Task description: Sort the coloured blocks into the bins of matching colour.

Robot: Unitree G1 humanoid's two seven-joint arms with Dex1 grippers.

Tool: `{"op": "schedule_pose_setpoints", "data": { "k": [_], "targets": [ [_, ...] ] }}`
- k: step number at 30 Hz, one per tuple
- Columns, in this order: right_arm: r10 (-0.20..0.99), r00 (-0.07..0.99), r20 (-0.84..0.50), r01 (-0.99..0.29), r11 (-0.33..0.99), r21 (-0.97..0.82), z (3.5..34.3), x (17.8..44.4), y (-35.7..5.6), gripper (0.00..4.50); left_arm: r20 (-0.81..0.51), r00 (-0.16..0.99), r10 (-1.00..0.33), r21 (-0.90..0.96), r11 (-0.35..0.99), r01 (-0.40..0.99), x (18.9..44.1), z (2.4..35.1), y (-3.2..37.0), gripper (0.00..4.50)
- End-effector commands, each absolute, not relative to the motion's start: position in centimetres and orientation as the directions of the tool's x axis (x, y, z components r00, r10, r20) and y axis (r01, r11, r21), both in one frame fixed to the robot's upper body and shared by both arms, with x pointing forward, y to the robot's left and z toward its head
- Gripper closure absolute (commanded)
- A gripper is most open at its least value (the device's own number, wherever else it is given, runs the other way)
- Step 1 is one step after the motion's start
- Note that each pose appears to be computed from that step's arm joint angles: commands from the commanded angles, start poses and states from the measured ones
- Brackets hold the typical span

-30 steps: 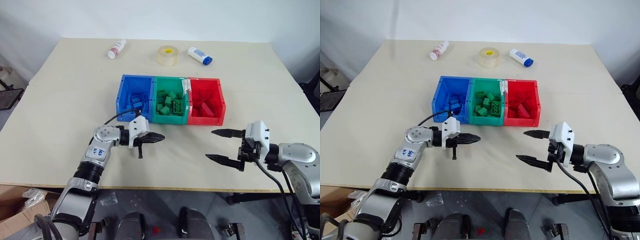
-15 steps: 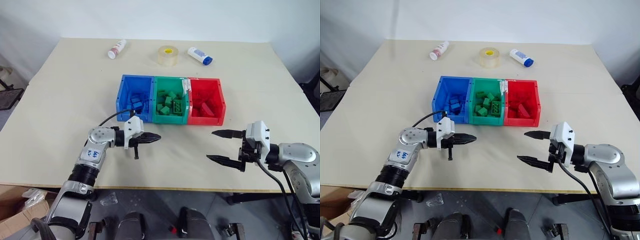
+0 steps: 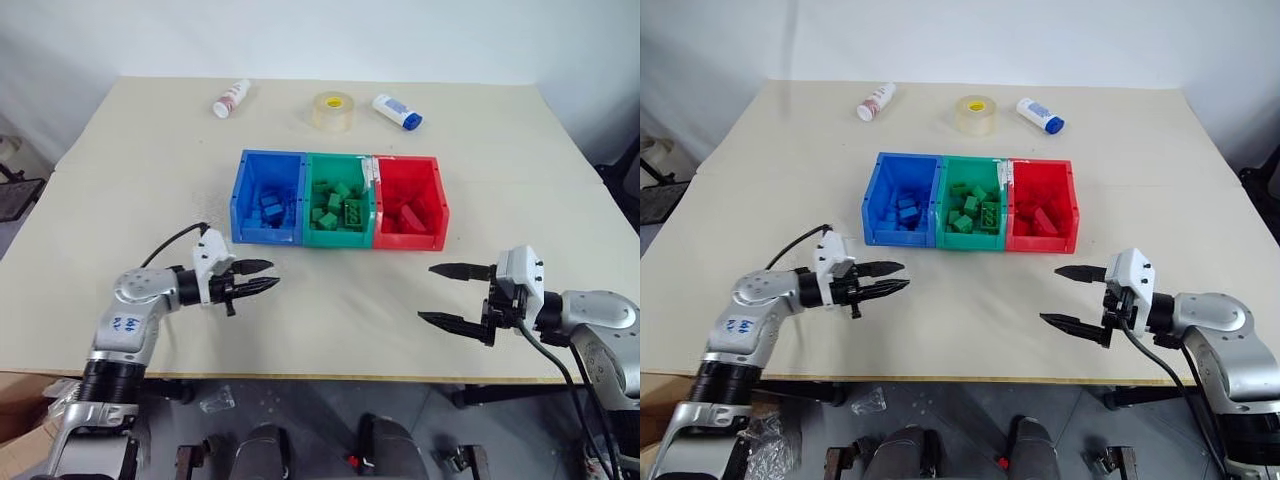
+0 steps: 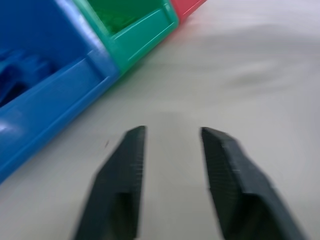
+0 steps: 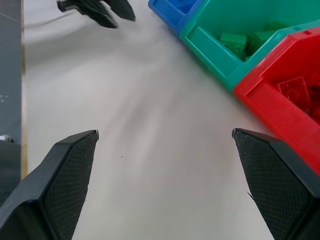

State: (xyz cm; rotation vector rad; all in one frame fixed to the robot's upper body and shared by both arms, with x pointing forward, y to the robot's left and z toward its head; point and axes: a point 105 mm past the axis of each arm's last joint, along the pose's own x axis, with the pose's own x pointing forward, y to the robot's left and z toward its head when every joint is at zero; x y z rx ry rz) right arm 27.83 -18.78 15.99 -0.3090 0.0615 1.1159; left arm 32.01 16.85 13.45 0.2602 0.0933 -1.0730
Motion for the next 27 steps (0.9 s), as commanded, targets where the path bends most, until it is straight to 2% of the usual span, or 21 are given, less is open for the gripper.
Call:
{"op": "schedule_pose_setpoints", "data": {
  "k": [1, 5, 6, 14, 21, 25, 27],
  "targets": [
    [0.877, 0.434, -0.207, -0.892, 0.385, -0.237, 16.6, 28.1, -19.1, 0.00, -0.143, 0.516, -0.844, 0.196, 0.487, 0.851, 31.1, 15.3, 18.2, 1.37],
    [0.878, 0.426, -0.216, -0.896, 0.378, -0.231, 16.5, 28.5, -19.4, 0.00, -0.134, 0.521, -0.843, 0.216, 0.488, 0.846, 30.0, 15.5, 19.5, 0.08],
    [0.878, 0.426, -0.218, -0.897, 0.378, -0.230, 16.4, 28.6, -19.5, 0.00, -0.132, 0.528, -0.839, 0.219, 0.494, 0.841, 29.8, 15.5, 19.9, 0.02],
    [0.876, 0.426, -0.225, -0.898, 0.378, -0.227, 16.3, 29.2, -19.9, 0.00, -0.109, 0.623, -0.774, 0.240, 0.588, 0.773, 30.5, 15.9, 22.5, 0.02],
    [0.872, 0.434, -0.226, -0.894, 0.386, -0.226, 16.3, 29.3, -20.1, 0.00, -0.104, 0.635, -0.765, 0.250, 0.598, 0.761, 30.9, 15.9, 23.0, 0.02],
    [0.869, 0.442, -0.224, -0.890, 0.393, -0.232, 16.4, 29.5, -20.2, 0.00, -0.124, 0.714, -0.689, 0.370, 0.636, 0.677, 32.1, 16.2, 23.6, 0.02],
    [0.868, 0.444, -0.222, -0.889, 0.394, -0.235, 16.5, 29.5, -20.2, 0.00, -0.119, 0.709, -0.695, 0.357, 0.637, 0.684, 32.4, 16.0, 23.3, 0.02]
  ]
}}
